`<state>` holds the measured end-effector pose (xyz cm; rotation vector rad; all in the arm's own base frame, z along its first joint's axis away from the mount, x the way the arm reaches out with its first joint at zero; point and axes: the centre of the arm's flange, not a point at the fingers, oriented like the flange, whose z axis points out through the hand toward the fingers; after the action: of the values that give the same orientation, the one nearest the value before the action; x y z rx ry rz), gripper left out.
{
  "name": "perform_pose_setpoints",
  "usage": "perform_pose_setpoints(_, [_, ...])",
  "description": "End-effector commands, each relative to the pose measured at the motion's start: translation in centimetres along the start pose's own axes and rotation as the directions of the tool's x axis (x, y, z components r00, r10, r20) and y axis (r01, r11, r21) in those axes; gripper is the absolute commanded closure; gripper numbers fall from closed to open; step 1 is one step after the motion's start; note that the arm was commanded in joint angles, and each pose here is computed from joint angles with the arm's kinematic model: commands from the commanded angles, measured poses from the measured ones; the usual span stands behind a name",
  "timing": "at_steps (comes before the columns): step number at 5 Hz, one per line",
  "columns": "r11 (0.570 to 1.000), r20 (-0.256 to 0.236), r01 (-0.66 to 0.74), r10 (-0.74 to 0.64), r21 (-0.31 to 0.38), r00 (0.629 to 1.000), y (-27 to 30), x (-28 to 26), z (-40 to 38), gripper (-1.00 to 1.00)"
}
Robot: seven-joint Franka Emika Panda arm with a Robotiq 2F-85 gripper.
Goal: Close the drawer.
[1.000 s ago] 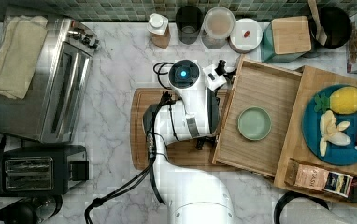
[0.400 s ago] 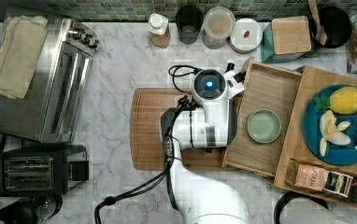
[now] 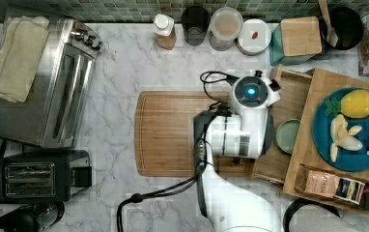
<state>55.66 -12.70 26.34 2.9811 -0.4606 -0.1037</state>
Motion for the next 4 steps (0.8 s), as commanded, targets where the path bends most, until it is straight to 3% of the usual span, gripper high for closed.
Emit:
perform_pose_setpoints(1, [0.98, -0.093, -0.159, 0.149, -0.115, 0.984, 22.5, -1.3, -2.0, 1.0])
perform_pose_setpoints(2, [0.965, -0.07, -0.204, 0.195, -0.165, 0.978, 23.5, -2.4, -3.5, 1.0])
perform_pose_setpoints(4, [0.965, -0.07, -0.204, 0.195, -0.165, 0.978, 23.5, -2.4, -3.5, 1.0])
